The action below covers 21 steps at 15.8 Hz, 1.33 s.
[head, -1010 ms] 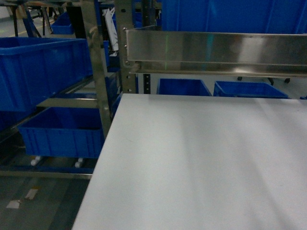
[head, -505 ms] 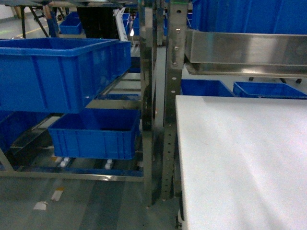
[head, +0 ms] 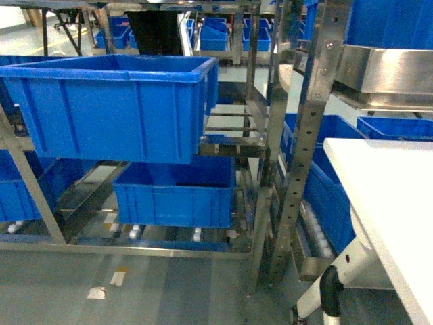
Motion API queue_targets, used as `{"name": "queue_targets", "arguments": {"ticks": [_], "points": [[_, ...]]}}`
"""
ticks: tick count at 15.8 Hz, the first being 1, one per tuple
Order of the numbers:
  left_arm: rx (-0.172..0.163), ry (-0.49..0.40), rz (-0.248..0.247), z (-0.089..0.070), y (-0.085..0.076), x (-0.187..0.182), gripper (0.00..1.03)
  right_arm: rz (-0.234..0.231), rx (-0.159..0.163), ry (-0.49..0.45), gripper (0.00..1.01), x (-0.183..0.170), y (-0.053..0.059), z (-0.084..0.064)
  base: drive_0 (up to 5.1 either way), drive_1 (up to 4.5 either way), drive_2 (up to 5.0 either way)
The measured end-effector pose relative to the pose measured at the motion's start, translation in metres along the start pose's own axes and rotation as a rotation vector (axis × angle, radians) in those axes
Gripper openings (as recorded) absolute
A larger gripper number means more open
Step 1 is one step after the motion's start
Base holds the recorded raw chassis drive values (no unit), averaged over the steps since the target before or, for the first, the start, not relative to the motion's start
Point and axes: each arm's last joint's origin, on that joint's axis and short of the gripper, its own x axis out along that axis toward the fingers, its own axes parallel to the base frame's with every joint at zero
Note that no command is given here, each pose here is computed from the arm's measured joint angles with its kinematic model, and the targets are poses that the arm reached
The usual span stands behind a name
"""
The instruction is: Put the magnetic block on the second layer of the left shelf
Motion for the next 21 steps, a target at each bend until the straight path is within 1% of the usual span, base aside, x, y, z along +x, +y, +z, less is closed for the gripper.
{"name": "queue_targets", "arguments": {"ticks": [21], "points": [[0.000,-0.001,0.000,0.0001,0.0000,0.0000,0.98,-0.001,0.001,0.003,0.31,0.0000,0.0000,-0.0003,-5.0,2.45,2.5]]}}
